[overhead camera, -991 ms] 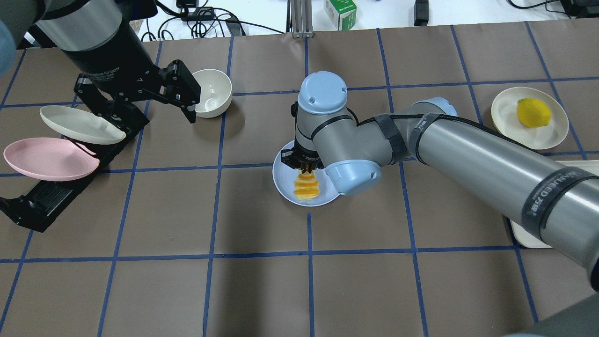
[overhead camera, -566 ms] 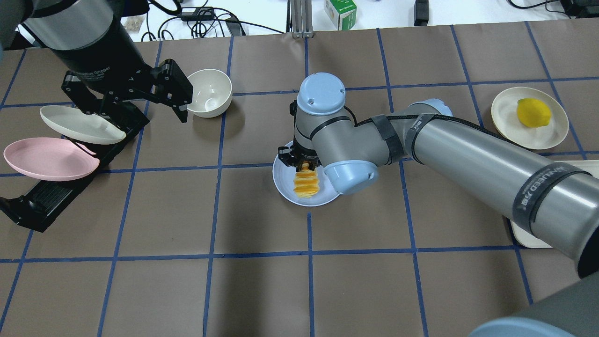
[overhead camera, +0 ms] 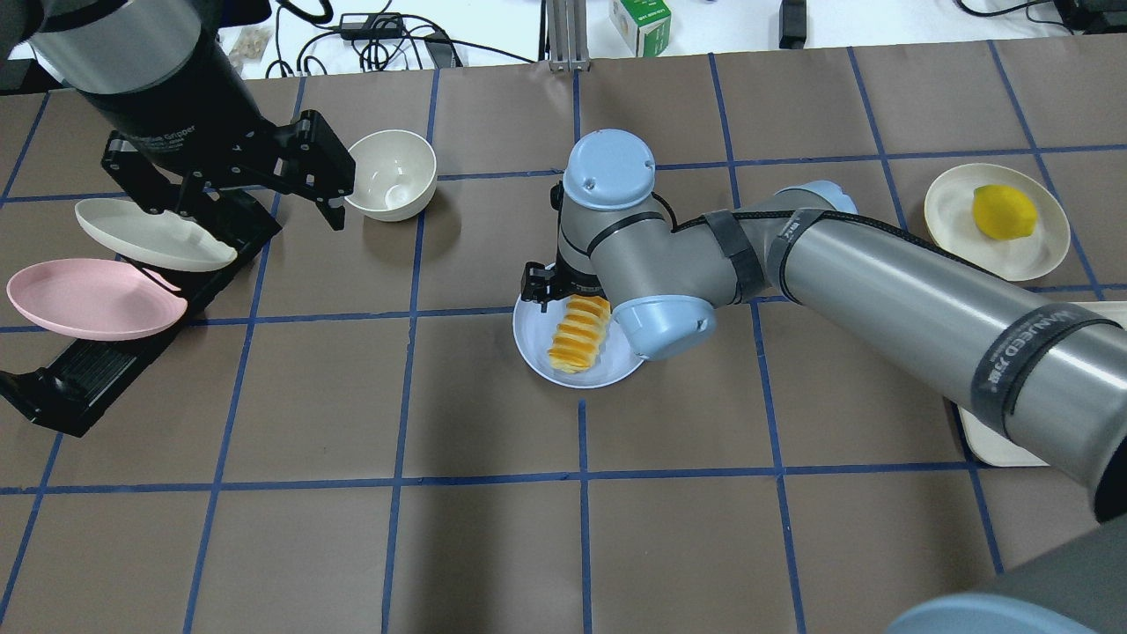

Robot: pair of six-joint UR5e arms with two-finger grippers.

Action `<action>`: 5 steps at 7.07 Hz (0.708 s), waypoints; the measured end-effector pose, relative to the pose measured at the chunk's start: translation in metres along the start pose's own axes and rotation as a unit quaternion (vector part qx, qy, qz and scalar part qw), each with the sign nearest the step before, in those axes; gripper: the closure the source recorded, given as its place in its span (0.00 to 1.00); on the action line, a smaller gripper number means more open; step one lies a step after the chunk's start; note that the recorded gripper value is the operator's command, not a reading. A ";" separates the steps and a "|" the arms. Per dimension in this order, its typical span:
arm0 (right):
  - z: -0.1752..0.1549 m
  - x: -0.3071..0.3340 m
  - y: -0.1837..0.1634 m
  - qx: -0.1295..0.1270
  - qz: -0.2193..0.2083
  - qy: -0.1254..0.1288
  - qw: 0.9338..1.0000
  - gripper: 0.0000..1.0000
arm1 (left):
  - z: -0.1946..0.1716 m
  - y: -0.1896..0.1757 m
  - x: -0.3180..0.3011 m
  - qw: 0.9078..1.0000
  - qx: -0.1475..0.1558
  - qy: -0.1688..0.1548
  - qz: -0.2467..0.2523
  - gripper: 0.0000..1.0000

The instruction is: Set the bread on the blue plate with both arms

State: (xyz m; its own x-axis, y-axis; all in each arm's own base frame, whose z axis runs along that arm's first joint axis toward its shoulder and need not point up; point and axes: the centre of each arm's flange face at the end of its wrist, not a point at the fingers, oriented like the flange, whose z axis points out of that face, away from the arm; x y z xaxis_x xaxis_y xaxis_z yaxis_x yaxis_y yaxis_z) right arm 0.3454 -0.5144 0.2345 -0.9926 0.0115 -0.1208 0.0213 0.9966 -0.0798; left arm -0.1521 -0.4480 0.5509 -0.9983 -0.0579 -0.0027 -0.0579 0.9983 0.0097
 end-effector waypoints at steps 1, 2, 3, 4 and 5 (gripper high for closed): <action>-0.027 0.014 -0.006 0.009 0.012 0.004 1.000 0.00 | 0.000 0.000 -0.001 1.000 0.000 0.000 -0.001 0.00; -0.060 0.040 -0.011 0.005 0.035 0.012 0.999 0.00 | -0.001 -0.001 -0.001 1.000 0.002 0.002 -0.003 0.00; -0.099 0.073 -0.012 -0.005 0.064 0.018 0.998 0.00 | -0.002 0.000 -0.001 1.000 0.003 0.003 -0.003 0.00; -0.136 0.098 -0.004 -0.015 0.083 0.023 0.996 0.00 | -0.003 0.000 -0.001 1.000 0.003 0.004 -0.003 0.00; -0.173 0.116 0.011 -0.024 0.094 0.028 0.995 0.00 | -0.004 0.000 -0.002 1.000 0.005 0.003 -0.004 0.00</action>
State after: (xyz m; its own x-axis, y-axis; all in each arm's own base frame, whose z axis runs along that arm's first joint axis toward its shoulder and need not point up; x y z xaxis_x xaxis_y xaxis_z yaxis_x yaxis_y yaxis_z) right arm 0.2098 -0.4884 0.3908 -0.9769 0.2006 -0.0740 0.2022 0.9792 -0.0143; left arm -0.1501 -0.4476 0.5546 -0.9979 -0.0651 0.0041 -0.0651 0.9979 -0.0001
